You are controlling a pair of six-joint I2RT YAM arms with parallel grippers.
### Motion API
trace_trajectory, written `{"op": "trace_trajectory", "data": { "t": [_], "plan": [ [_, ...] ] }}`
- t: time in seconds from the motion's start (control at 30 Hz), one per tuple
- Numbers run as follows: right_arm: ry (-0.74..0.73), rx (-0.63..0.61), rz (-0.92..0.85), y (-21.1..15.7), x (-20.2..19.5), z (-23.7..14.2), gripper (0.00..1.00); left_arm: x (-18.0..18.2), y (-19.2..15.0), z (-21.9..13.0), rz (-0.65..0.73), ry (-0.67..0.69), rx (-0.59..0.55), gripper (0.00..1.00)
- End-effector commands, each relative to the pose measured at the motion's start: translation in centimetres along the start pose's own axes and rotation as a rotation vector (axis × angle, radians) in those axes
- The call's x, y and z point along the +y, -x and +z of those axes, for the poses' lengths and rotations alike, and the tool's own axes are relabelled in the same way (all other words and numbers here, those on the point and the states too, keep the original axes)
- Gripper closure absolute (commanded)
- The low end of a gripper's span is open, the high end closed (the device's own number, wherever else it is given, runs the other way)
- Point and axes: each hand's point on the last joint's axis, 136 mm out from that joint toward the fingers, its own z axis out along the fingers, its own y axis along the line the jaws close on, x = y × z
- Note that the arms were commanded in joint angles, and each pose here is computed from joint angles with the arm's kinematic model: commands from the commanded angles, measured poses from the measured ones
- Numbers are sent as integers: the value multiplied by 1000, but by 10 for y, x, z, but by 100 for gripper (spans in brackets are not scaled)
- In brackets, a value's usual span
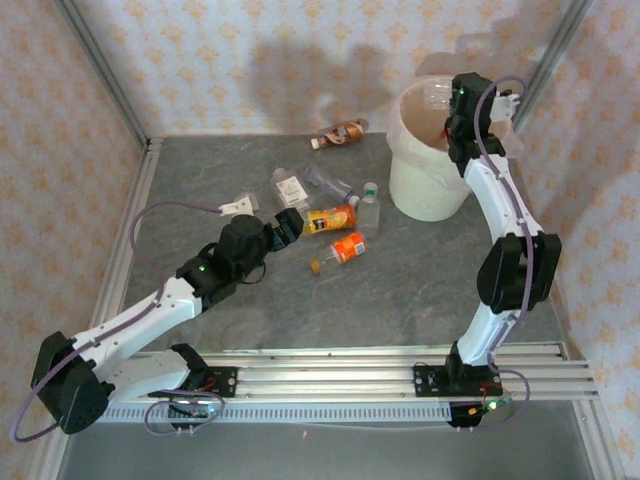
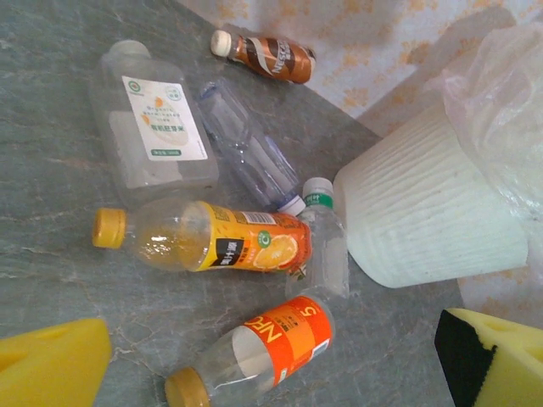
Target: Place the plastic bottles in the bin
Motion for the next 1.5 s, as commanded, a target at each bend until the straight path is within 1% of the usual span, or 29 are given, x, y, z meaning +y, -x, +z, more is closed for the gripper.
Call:
{"op": "trace_trajectory", "data": {
  "t": [0.0,0.07,0.17,0.23,0.33,0.5,0.57,0.63,0.73,0.8,1.0,1.27,1.3,1.37,1.47],
  "plan": [
    [-10,-136,135,24,5,8,49,18,7,-6,-20,57,-56,0],
    [-54,-150,154,23,0,17,48,21,8,-9,-26,59,-64,0],
    [-98,-133,202,16,-5,30,40,26,9,-13,-35,62,-79,0],
    [-129,-123,224,11,-9,35,38,30,10,-15,-41,67,-89,0],
    [-167,-135,256,10,-17,38,33,34,11,-19,-48,72,-102,0],
    [-167,-160,215,17,-12,35,26,41,13,-23,-48,90,-116,0],
    [-164,-171,205,20,-9,33,22,44,13,-24,-50,94,-119,0],
    [-158,-176,198,22,-6,32,10,46,14,-24,-52,99,-122,0],
    [-155,-174,192,22,-4,33,3,47,13,-24,-59,100,-123,0],
    [-156,-167,199,21,-3,34,0,48,13,-24,-63,100,-123,0],
    [-158,-149,222,17,-3,35,1,51,11,-23,-69,106,-119,0],
    [-139,-148,212,21,6,30,1,55,10,-23,-72,113,-124,0],
    [-130,-136,207,21,10,27,1,55,10,-23,-72,113,-123,0],
    [-61,-104,151,21,32,18,1,56,9,-22,-72,114,-121,0],
    [16,-81,-4,22,63,-9,1,58,6,-19,-63,124,-111,0]
  ]
}}
